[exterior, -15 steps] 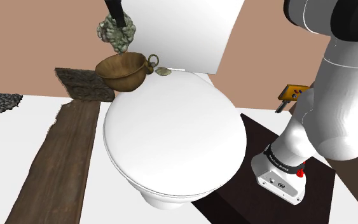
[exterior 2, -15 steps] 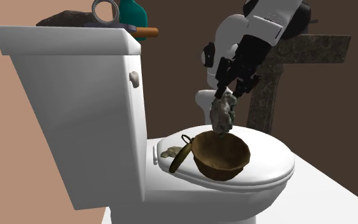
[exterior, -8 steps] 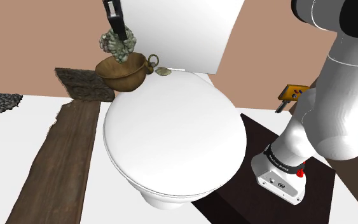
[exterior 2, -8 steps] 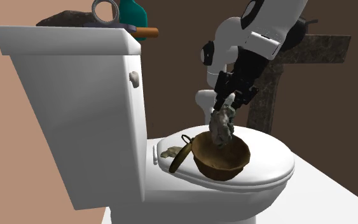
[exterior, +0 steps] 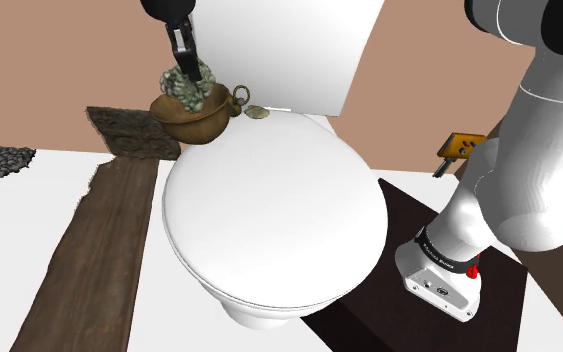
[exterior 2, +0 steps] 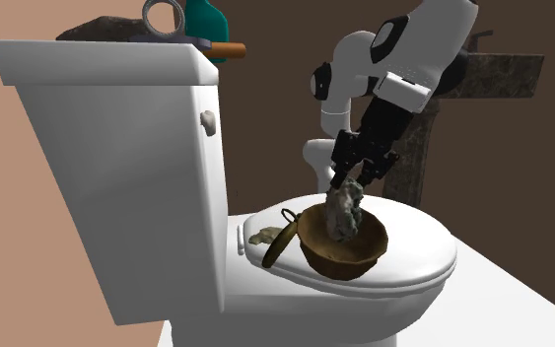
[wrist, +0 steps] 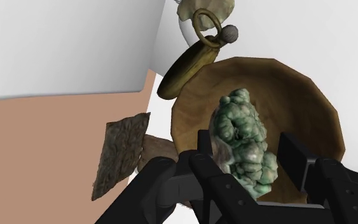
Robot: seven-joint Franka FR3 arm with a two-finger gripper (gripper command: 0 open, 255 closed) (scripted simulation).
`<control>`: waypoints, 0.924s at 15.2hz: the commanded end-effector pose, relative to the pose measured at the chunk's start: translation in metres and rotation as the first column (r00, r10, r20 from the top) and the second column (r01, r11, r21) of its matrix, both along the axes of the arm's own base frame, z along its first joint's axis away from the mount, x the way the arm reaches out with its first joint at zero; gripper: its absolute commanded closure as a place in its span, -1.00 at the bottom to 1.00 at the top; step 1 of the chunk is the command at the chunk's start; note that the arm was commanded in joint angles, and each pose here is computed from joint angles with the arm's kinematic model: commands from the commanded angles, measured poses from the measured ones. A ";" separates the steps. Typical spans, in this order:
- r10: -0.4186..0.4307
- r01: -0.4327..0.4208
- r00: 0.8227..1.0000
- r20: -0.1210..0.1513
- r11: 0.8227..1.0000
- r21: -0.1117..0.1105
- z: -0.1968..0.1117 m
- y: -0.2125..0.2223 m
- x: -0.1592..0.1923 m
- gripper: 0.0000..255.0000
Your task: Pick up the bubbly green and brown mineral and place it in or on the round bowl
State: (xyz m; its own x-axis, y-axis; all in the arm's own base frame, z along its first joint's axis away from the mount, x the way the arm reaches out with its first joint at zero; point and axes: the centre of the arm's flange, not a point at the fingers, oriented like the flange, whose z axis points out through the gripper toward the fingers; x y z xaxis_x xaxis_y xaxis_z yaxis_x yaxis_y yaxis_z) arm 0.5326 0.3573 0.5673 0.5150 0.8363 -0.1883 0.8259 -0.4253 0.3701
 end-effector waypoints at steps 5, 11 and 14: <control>0.000 0.000 1.000 0.001 1.000 0.000 -0.001 0.000 0.000 1.00; 0.000 0.000 1.000 0.001 1.000 0.000 -0.001 0.000 0.000 -1.00; 0.000 0.000 1.000 0.001 1.000 0.000 0.035 0.014 -0.009 -1.00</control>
State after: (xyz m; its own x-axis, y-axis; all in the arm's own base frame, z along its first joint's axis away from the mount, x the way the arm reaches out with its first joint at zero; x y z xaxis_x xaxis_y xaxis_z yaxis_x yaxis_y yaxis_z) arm 0.5267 0.3676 0.5899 0.5147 0.8369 -0.1863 0.8255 -0.4250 0.3715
